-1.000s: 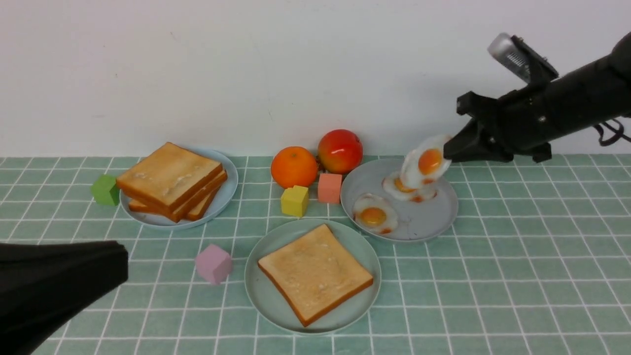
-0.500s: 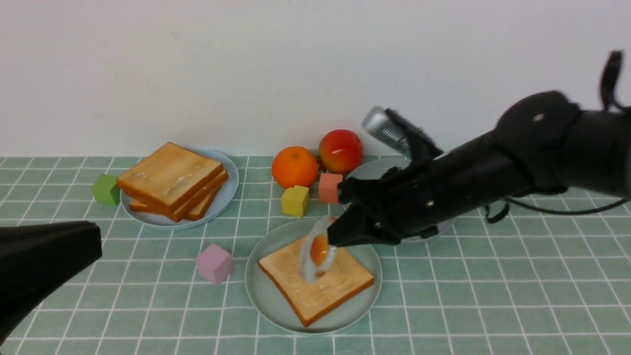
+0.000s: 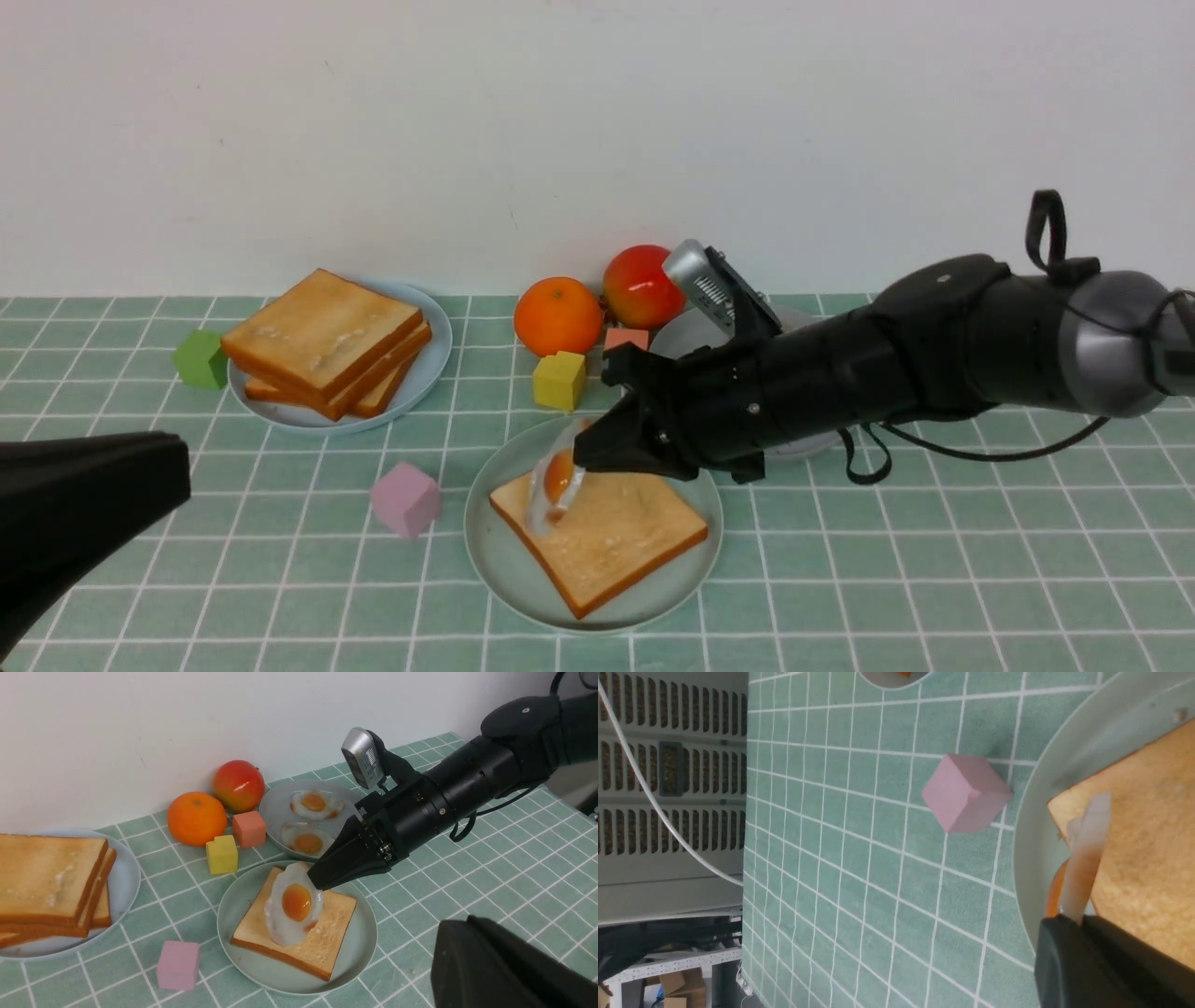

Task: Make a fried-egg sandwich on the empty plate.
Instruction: Use the right arm to place the fried egg on the slice of bread in the middle

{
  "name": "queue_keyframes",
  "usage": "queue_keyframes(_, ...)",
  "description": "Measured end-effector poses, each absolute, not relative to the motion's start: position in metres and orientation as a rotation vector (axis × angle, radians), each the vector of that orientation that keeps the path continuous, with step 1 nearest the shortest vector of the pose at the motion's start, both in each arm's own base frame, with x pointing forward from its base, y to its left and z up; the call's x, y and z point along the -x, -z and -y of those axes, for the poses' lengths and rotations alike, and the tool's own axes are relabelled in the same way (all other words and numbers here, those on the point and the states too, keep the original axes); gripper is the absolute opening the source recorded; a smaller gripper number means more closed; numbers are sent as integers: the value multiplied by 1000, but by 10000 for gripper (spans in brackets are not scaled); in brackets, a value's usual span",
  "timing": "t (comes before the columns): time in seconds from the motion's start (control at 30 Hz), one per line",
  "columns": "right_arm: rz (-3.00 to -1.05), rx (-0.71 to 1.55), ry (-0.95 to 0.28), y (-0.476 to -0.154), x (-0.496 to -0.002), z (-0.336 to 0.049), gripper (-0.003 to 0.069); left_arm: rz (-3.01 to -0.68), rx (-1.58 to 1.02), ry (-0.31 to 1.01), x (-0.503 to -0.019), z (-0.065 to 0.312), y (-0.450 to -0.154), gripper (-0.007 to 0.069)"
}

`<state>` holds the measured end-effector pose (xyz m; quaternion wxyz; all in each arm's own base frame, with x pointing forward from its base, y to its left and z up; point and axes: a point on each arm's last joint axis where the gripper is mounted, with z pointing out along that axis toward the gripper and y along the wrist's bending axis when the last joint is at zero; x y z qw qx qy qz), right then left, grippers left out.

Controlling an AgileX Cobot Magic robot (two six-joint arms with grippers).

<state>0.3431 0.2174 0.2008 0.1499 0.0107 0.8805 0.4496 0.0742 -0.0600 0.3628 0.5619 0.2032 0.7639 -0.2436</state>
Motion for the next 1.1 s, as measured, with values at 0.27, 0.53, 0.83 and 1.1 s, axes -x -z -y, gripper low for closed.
queue_keyframes(0.27, -2584, 27, -1170, -194, -342, -213, 216, -1803, -475, 583, -74, 60, -363, -10)
queue_keyframes(0.53, -2691, -19, -1098, -188, -349, -183, 384, -1809, -473, 586, -74, 60, -362, -10)
queue_keyframes(0.83, -2719, 87, -1114, -215, -337, -167, 291, -1827, -468, 592, -73, 60, -361, -9)
queue_keyframes(1.1, -2698, 147, -1063, -238, -328, -162, 235, -1827, -468, 592, -73, 60, -361, -8)
